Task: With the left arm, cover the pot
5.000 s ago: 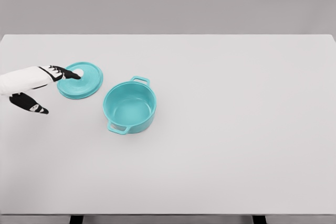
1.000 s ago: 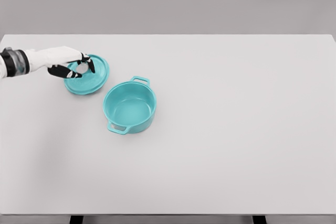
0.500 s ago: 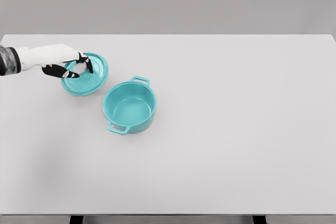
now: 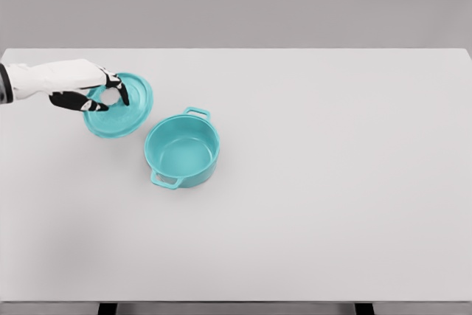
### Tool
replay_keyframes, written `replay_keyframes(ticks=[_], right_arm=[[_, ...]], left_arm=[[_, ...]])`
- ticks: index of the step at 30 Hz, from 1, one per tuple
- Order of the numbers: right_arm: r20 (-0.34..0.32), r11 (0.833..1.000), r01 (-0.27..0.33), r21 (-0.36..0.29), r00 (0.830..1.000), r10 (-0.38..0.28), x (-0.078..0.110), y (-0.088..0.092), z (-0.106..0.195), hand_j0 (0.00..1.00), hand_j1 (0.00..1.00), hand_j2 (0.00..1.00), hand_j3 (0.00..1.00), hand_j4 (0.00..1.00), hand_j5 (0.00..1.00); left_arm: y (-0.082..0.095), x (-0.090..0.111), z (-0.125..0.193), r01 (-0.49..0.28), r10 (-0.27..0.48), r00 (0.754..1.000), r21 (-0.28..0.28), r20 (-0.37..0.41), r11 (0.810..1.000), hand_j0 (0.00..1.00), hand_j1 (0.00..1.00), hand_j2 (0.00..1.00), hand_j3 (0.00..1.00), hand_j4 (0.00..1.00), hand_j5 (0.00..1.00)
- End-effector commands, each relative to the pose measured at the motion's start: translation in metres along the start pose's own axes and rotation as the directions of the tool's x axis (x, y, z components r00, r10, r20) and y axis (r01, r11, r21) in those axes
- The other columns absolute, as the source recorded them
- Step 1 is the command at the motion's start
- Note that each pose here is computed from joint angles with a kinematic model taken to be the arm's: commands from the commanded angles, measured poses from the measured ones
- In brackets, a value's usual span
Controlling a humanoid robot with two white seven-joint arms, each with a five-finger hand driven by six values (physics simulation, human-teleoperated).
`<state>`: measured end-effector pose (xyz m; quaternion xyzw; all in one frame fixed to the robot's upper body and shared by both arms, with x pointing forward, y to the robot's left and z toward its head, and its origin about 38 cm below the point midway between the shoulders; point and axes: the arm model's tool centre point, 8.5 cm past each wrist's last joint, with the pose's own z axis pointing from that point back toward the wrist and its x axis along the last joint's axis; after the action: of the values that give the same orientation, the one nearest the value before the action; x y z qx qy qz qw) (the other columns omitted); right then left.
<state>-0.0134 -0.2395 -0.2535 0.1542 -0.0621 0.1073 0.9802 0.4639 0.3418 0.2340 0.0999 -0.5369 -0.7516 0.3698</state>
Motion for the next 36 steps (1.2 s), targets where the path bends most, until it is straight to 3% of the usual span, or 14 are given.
replay_keyframes(ticks=[1,9,25,26,36], right_arm=[[0.000,1.000,0.000,0.000,1.000,0.000,0.000,0.000,0.000,1.00,1.00,1.00,1.00,1.00,1.00],[0.000,1.000,0.000,0.000,1.000,0.000,0.000,0.000,0.000,1.00,1.00,1.00,1.00,1.00,1.00],[0.000,1.000,0.000,0.000,1.000,0.000,0.000,0.000,0.000,1.00,1.00,1.00,1.00,1.00,1.00],[0.000,1.000,0.000,0.000,1.000,0.000,0.000,0.000,0.000,1.00,1.00,1.00,1.00,1.00,1.00],[0.001,1.000,-0.001,0.000,1.000,0.001,0.000,0.000,0.000,1.00,1.00,1.00,1.00,1.00,1.00]], left_arm=[[0.001,0.008,0.001,0.001,-0.001,1.000,-0.001,0.025,1.000,0.56,0.56,0.56,0.56,0.56,0.56],[-0.001,0.029,-0.006,0.043,-0.041,0.996,-0.022,0.085,0.999,0.57,0.57,0.57,0.57,0.57,0.57],[-0.009,0.046,-0.022,0.086,-0.070,0.987,-0.109,0.142,0.990,0.57,0.57,0.57,0.57,0.57,0.57],[-0.016,0.047,-0.024,0.082,-0.063,0.987,-0.128,0.148,0.988,0.57,0.57,0.57,0.57,0.57,0.57],[-0.007,0.061,-0.045,0.115,-0.087,0.976,-0.134,0.199,0.984,0.57,0.57,0.57,0.57,0.57,0.57]])
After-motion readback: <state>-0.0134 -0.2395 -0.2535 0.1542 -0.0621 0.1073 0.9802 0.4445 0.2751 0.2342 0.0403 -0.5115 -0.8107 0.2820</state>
